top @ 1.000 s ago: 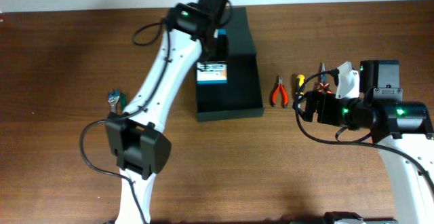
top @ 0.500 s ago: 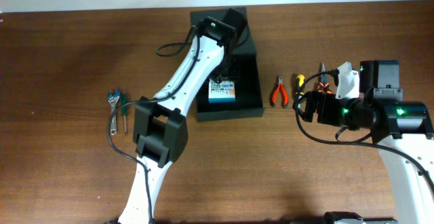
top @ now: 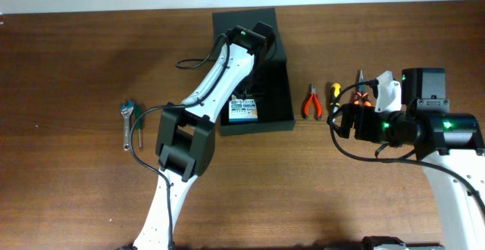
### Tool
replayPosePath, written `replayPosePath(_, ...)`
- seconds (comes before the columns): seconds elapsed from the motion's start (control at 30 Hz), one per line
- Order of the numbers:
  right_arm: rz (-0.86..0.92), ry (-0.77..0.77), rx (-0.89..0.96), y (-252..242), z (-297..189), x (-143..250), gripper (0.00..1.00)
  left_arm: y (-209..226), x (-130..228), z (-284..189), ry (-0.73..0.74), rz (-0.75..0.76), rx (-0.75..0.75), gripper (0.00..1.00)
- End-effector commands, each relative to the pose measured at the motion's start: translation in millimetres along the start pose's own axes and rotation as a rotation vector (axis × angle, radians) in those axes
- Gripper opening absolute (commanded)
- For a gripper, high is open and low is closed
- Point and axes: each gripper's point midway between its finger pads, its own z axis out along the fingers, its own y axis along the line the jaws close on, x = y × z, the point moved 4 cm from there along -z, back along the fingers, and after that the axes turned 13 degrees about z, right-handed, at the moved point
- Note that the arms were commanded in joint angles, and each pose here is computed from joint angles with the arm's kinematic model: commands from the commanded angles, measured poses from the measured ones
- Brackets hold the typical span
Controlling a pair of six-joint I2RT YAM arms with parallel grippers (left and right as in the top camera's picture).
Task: Pack container
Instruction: 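Lower the package into the green box and open the left gripper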
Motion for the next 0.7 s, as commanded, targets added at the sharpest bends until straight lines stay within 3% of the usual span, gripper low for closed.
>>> replayPosePath(0.0,-0.001,-0.018,0.007,-0.1,-3.7,-5.2,0.99,12.9,-3.8,-2.0,-0.007,-0.035,-0.021,0.02)
replayPosePath(0.03,-0.001,-0.018,0.007,-0.1,-3.7,-5.2,0.99,14.2,-3.9,-1.9,-0.006,-0.037,-0.021,0.02)
replayPosePath(0.2,-0.001,-0.018,0.007,-0.1,-3.7,-5.3,0.99,8.5,-3.0,-2.6,0.004,-0.038,0.028,0.7)
replayPosePath(0.23,-0.001,-0.019,0.006,-0.1,-3.7,-5.3,0.99,6.4,-3.1,-3.8,0.005,-0.031,0.044,0.75)
replayPosePath(0.4,-0.001,-0.018,0.006,-0.1,-3.7,-5.2,0.99,3.8,-1.9,-14.9,0.007,-0.008,0.07,0.93)
replayPosePath(0.67,-0.001,-0.018,0.007,-0.1,-3.7,-5.3,0.99,8.1,-2.4,-64.8,-0.053,0.018,0.073,0.83)
